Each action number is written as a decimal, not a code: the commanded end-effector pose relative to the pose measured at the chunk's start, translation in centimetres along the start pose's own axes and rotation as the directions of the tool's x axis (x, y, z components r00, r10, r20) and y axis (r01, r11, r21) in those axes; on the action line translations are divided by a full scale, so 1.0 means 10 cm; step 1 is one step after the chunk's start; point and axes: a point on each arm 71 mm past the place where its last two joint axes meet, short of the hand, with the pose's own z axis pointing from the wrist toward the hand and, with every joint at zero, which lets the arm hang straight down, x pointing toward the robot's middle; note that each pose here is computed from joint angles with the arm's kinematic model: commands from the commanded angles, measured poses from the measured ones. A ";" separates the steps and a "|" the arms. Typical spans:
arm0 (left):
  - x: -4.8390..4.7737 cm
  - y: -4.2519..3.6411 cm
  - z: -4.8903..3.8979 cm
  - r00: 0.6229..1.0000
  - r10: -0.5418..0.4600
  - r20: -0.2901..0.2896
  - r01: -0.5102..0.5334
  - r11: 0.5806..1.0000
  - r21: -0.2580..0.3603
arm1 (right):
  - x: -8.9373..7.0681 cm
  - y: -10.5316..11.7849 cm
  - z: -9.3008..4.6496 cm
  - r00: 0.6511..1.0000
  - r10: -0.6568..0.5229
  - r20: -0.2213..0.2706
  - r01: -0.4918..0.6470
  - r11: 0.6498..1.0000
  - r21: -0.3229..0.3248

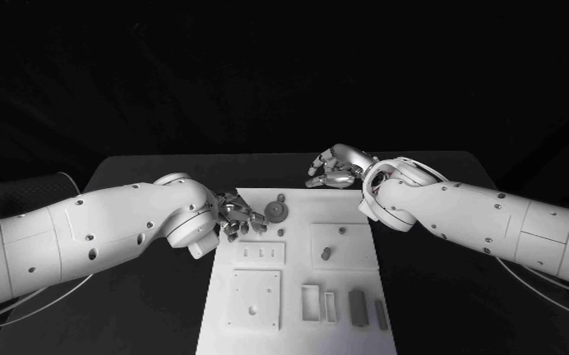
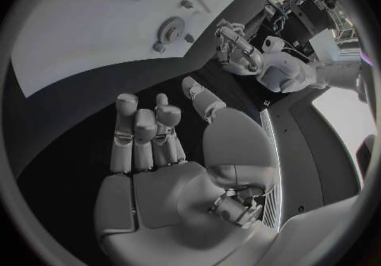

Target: Assemble the parts on the task board

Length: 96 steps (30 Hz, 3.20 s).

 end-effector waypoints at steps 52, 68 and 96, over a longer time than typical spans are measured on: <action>0.231 0.005 0.148 0.917 0.398 0.016 -0.398 0.917 0.006 | -0.20 -0.11 0.13 0.997 0.047 0.066 -0.048 0.999 0.018; 0.265 -0.007 0.173 0.915 0.404 0.004 -0.404 0.915 0.006 | -0.19 -0.09 0.14 0.997 0.049 0.060 -0.050 0.999 0.013; 0.291 -0.028 0.194 0.904 0.428 0.002 -0.428 0.904 0.002 | -0.18 -0.08 0.14 0.998 0.028 0.058 -0.028 1.000 0.005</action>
